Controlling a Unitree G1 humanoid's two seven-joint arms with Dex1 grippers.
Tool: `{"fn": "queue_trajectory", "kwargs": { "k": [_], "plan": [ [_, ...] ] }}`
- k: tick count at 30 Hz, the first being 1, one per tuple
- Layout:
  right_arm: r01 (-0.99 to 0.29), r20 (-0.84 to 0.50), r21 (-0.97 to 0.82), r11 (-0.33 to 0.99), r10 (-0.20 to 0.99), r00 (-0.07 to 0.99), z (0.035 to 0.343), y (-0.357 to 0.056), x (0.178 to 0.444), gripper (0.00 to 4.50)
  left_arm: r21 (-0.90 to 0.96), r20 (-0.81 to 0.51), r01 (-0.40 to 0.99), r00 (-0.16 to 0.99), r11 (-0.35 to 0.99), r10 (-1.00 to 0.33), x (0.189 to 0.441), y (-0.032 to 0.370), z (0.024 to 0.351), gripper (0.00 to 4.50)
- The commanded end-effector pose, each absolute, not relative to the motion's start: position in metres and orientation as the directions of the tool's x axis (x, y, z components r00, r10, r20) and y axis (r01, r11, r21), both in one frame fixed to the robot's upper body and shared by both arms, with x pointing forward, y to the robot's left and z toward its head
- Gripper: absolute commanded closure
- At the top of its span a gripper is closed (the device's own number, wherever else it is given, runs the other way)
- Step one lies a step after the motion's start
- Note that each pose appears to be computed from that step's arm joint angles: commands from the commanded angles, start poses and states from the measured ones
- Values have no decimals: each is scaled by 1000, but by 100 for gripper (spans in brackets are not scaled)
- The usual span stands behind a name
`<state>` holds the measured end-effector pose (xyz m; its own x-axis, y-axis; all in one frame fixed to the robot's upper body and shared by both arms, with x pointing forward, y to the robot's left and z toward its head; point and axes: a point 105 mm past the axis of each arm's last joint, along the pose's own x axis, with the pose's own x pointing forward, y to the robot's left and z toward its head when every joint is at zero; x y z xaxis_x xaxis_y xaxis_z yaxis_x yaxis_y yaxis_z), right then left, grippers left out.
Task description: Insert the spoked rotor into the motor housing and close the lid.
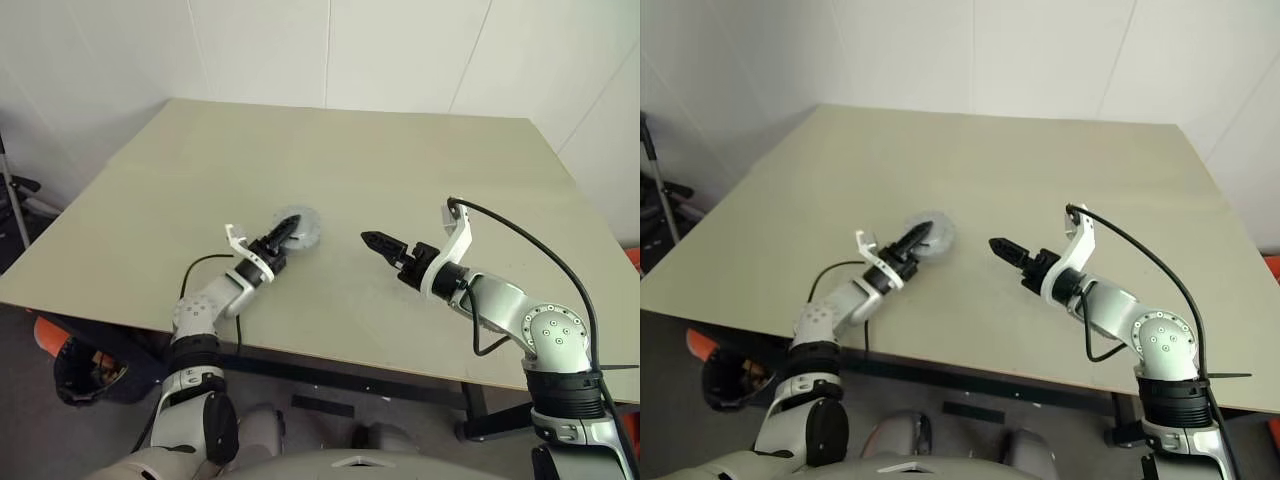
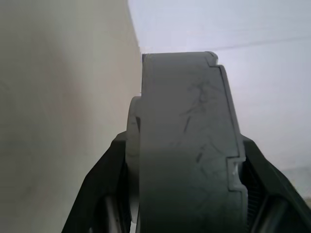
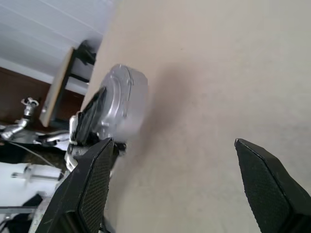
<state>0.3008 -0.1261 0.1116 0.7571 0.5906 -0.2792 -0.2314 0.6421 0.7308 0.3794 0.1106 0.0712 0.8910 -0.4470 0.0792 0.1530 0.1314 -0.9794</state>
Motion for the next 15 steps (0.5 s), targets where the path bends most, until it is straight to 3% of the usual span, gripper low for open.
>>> {"fn": "queue_trajectory", "kwargs": {
  "k": [1, 10, 15],
  "plan": [
    [-298, -247, 700, 649, 611, 752, 119, -118, 295, 0, -956, 110, 159, 973, 245, -205, 404, 151, 96, 241],
    [-335, -243, 687, 645, 639, 730, 118, -112, 290, 0, -971, 22, 7, 998, 241, 61, 416, 192, 93, 241],
    [-344, -240, 688, 639, 648, 723, 118, -111, 288, 0, -960, -99, -145, 975, 238, 197, 415, 214, 74, 241]
  ]
}}
